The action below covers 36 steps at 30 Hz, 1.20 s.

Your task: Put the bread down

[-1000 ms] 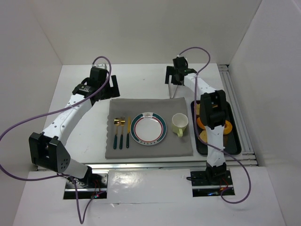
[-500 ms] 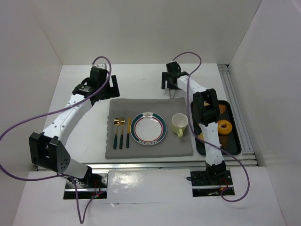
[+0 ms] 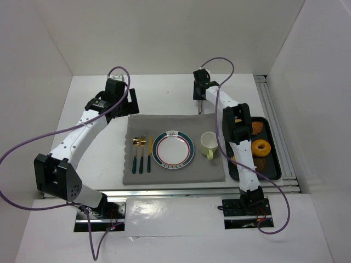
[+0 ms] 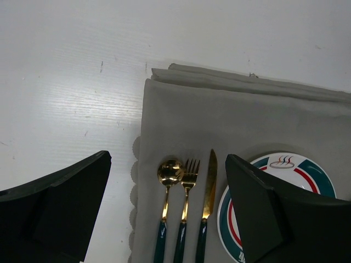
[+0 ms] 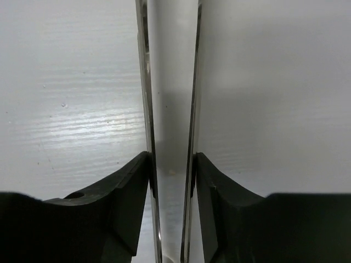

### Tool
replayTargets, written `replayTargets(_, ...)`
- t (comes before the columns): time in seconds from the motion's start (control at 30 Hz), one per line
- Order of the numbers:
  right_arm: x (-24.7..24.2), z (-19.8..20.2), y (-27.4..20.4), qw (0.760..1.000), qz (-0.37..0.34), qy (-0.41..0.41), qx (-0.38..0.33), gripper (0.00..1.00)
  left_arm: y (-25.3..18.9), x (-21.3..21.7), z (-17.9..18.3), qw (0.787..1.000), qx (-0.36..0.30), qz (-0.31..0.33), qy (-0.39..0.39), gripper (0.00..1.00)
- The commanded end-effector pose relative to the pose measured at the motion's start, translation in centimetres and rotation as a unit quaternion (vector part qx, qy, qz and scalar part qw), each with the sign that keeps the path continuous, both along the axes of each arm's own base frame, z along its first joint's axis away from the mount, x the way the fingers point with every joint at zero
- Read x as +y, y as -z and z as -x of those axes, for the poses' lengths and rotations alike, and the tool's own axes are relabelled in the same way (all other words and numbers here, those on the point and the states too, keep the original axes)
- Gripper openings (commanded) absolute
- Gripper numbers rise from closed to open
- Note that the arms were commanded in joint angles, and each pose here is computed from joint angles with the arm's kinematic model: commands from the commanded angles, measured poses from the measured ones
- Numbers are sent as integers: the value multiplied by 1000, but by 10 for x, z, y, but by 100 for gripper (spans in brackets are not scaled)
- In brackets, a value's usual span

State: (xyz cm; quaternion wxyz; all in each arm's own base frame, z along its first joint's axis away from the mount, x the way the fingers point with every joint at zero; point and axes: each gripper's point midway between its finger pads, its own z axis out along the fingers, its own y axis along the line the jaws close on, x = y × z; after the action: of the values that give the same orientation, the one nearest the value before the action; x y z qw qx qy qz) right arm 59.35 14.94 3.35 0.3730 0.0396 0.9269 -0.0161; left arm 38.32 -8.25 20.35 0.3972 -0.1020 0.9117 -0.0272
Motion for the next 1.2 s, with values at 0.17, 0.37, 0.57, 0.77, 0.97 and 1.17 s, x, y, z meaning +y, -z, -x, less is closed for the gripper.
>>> replayTargets(0.17,-1,-27,-142,989,-46,16,-139,42,-1,1,0,1000,-6,-4,0,100)
replayTargets(0.37,-10,-1,-206,982,-76,28,-170,42,-1,0,3,1000,-5,3,0,100)
replayTargets(0.57,-37,82,-195,991,-68,37,-105,42,-5,-1,7,1000,-14,10,5,100)
replayTargets(0.77,-98,208,-220,990,-34,112,-73,42,-4,-11,9,999,-14,29,25,100)
replayTargets(0.97,-138,315,-190,977,-29,209,14,45,1,-17,13,999,-6,35,36,100)
replayTargets(1.17,-166,356,-174,958,-51,279,43,53,10,-22,15,998,5,42,46,98)
